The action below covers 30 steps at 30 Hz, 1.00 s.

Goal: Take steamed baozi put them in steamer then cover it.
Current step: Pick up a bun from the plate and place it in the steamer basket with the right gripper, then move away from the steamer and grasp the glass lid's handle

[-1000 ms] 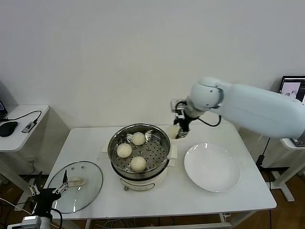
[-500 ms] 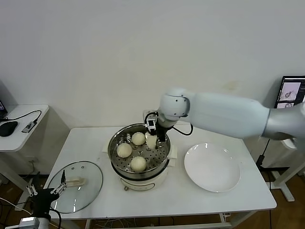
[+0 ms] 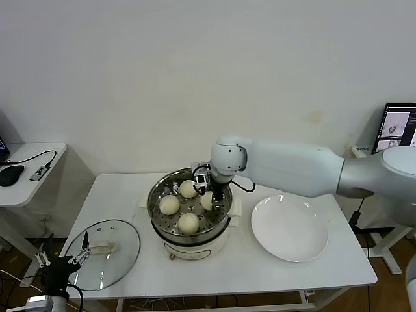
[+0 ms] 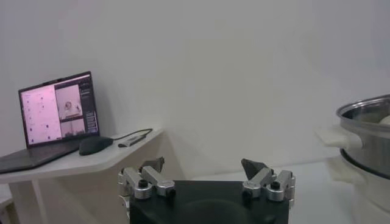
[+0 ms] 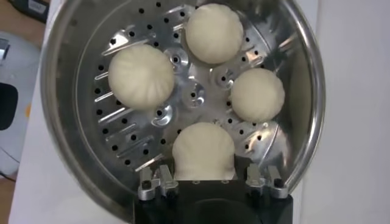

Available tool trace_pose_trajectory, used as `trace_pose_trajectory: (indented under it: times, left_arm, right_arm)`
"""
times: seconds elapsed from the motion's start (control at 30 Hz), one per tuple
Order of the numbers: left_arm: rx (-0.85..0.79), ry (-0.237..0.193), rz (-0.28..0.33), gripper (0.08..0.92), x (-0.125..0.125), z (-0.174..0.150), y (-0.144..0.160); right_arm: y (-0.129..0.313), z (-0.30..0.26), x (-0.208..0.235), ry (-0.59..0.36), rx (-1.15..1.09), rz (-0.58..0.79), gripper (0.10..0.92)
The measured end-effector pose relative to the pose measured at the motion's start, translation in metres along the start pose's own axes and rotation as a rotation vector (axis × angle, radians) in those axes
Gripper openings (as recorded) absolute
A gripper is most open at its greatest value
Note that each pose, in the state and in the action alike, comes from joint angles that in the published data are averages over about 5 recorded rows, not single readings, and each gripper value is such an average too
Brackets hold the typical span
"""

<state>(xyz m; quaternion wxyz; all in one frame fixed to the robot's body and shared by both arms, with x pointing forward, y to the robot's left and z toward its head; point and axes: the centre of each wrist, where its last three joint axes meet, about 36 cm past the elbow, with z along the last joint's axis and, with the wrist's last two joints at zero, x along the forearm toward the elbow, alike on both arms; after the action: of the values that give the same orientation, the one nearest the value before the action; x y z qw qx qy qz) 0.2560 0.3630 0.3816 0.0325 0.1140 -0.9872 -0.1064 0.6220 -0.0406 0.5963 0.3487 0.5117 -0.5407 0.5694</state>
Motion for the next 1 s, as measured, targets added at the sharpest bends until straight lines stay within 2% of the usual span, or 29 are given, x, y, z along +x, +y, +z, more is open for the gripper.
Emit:
trace_pose_trajectory:
  times: [0.17, 0.4, 0.5, 0.77, 1.0]
  left_arm:
    - [0.002, 0.001, -0.001, 0.823, 0.000, 0.001, -0.001]
    - [0.005, 0.004, -0.002, 0.823, 0.001, 0.002, -0.001]
    - [0.002, 0.003, -0.003, 0.823, 0.001, 0.001, 0.000]
    - [0.001, 0.007, -0.009, 0.823, -0.001, 0.004, 0.001]
    - [0.001, 0.012, -0.011, 0.823, 0.001, 0.006, 0.001]
  right_arm:
    - [0.001, 0.000, -0.005, 0.004, -0.001, -0.002, 0.612]
    - [0.003, 0.003, -0.008, 0.001, -0.003, -0.002, 0.781]
    - [0.003, 0.005, -0.002, -0.010, 0.005, 0.005, 0.812]
    - [0.009, 0.016, 0.031, -0.071, 0.030, 0.053, 0.823]
    - [0.029, 0.040, 0.047, -0.155, 0.014, 0.148, 0.823]
